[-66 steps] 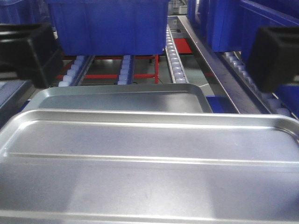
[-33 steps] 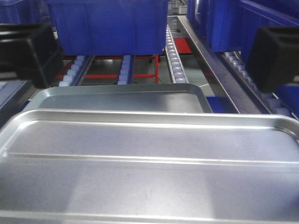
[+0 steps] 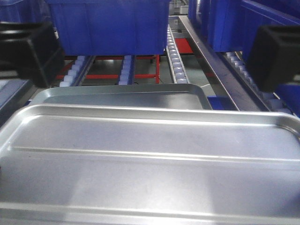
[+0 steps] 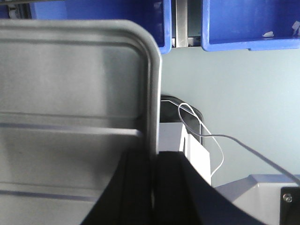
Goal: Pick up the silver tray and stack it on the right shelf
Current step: 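Lower the held tray onto the silver tray on the shelf, then open both grippers to release the tray onto the stack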
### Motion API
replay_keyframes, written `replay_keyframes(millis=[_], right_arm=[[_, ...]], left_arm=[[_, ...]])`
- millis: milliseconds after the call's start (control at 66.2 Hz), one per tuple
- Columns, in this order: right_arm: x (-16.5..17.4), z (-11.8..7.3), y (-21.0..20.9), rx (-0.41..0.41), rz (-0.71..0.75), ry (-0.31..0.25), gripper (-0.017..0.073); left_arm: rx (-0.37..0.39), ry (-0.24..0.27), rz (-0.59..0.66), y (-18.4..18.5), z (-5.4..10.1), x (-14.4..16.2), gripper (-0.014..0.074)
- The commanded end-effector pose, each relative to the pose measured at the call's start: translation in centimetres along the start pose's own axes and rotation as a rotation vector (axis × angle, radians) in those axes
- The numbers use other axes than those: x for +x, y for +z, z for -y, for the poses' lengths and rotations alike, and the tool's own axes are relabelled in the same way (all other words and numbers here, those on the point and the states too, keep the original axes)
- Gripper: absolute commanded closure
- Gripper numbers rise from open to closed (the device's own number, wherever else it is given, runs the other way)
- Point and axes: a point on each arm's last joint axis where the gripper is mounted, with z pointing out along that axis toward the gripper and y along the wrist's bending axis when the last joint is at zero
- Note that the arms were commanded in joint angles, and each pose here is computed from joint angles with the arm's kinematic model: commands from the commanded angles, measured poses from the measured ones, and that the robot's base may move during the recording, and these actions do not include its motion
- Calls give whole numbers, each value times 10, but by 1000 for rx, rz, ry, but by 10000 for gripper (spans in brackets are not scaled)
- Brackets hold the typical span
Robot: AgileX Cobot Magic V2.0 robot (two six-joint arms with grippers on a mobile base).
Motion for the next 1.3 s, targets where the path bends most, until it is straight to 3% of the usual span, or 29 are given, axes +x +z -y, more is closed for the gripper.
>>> replay_keyframes(millis=[0, 91, 166, 287, 423, 469, 589, 665, 831, 1073, 1285], right_arm=[[-11, 9, -10, 74, 99, -63, 487], [-19, 0, -10, -21, 164, -116, 487], [-26, -5, -7, -76, 182, -98, 487], [-42, -10, 0, -83, 206, -75, 487], [-67, -18, 9, -95, 243, -78, 487], [-79, -23, 14, -103, 261, -85, 487], [-110, -31, 28, -98, 291, -75, 487], [-132, -36, 40, -82, 304, -72, 487], [-163, -52, 58, -76, 327, -121, 487], [-179, -63, 90, -68, 280, -82, 487], [-179, -64, 91, -75, 276, -78, 487]], left_arm=[[-139, 18, 16, -12, -17, -3, 692], [-96, 34, 22, -9, -17, -10, 692], [-56, 19, 33, -7, -20, -21, 692], [-33, 0, 64, -2, -32, -43, 692], [-19, 17, 132, 3, -49, -68, 692], [-16, 33, 149, 6, -54, -76, 692], [-24, 16, 179, 14, -66, -93, 692], [9, 18, 196, 23, -71, -105, 692], [78, 7, 235, 42, -71, -124, 692], [28, 11, 209, 84, -73, -147, 692], [22, 12, 194, 95, -67, -160, 692]])
